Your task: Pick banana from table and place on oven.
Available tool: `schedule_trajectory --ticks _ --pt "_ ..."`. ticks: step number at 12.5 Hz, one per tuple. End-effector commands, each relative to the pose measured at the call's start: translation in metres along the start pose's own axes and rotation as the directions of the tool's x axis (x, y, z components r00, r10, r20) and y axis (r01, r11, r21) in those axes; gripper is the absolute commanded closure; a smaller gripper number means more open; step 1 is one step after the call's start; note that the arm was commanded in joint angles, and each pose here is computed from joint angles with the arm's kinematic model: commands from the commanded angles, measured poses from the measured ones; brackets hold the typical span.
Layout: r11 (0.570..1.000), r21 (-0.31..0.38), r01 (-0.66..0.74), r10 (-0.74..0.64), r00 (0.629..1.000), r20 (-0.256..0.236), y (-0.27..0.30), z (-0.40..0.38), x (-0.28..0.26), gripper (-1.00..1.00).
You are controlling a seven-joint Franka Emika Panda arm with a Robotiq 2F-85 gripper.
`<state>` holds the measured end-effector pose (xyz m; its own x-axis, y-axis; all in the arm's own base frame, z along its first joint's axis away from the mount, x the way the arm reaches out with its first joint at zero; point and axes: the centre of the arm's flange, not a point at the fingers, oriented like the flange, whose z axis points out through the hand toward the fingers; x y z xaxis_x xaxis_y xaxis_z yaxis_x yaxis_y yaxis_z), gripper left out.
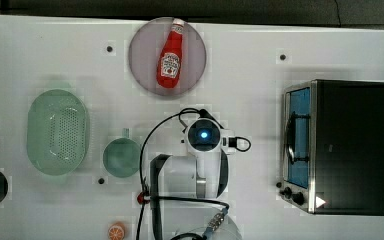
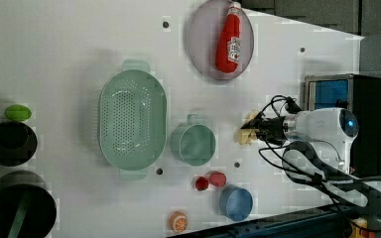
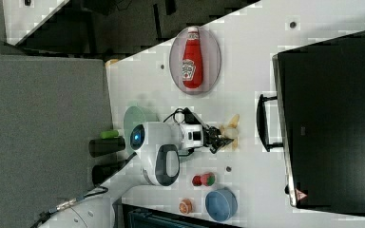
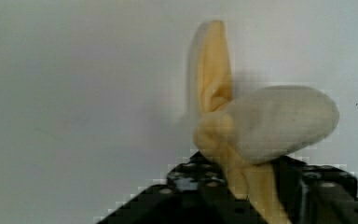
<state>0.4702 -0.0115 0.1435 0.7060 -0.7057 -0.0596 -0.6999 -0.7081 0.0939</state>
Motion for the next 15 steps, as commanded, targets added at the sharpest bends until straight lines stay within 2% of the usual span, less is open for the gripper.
schedule_trajectory --ticks 1,5,7,10,15 --pt "0.996 0.066 -0.057 0.061 0.997 -0.052 -0.007 -0.028 0.012 0.47" --pt "0.987 0.154 -0.051 0.072 0.988 -0.133 -0.011 -0.114 0.018 0.47" --pt "0.985 0.163 -0.051 0.075 0.987 -0.144 -0.005 -0.178 0.015 0.47" --pt "0.987 0.147 -0.062 0.082 0.988 -0.133 0.011 -0.276 0.005 0.47" --pt "0.992 0.079 -0.102 0.107 0.992 -0.066 0.034 -0.391 0.006 0.47"
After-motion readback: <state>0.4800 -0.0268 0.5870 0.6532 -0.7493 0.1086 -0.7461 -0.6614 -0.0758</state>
